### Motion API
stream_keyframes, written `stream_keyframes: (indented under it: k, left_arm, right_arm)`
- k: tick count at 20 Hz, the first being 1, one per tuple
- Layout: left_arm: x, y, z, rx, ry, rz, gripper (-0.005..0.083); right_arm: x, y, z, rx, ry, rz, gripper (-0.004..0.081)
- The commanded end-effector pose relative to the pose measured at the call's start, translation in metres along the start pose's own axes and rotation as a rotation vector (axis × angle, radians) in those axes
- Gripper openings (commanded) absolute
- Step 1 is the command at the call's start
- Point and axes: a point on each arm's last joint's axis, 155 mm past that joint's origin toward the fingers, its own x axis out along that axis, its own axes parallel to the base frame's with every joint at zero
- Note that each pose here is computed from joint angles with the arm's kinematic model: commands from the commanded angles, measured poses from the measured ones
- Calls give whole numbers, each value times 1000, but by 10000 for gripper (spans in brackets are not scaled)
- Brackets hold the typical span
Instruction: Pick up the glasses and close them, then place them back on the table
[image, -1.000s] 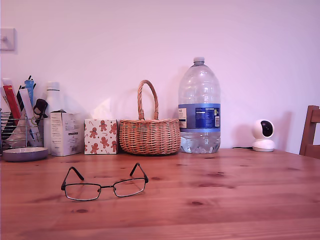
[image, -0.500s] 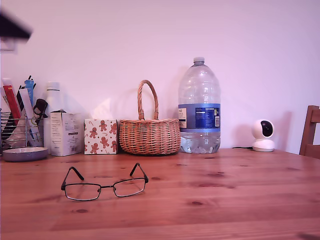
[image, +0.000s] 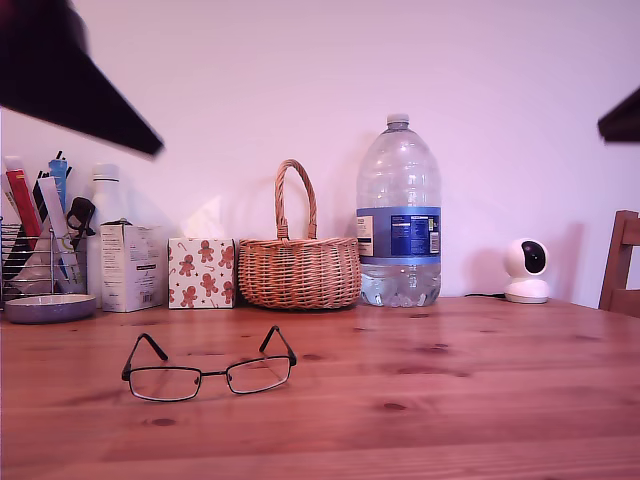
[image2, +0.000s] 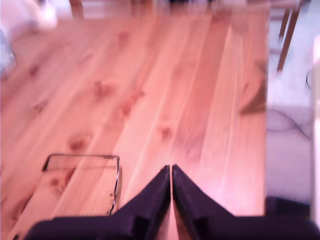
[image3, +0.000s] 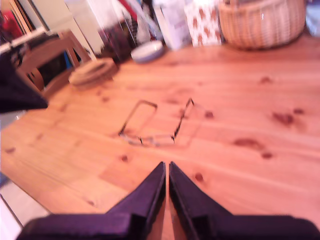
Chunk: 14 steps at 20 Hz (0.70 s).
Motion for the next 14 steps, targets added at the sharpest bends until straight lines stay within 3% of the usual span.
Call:
stream_keyframes:
  k: [1, 2, 9, 14]
  left_arm:
    - [11, 8, -2, 30, 51, 6, 249]
    - [17, 12, -3, 41, 80, 8, 306]
    - [69, 31, -37, 101, 262, -20, 309]
    - [99, 38, -60, 105, 325, -28, 309]
  right_arm:
    - [3, 0, -5, 4, 19, 2, -13]
    - [4, -1, -7, 6, 29, 1, -13]
    - [7, -7, -12, 14, 51, -27, -13]
    - [9, 3, 7, -19, -23, 12, -13]
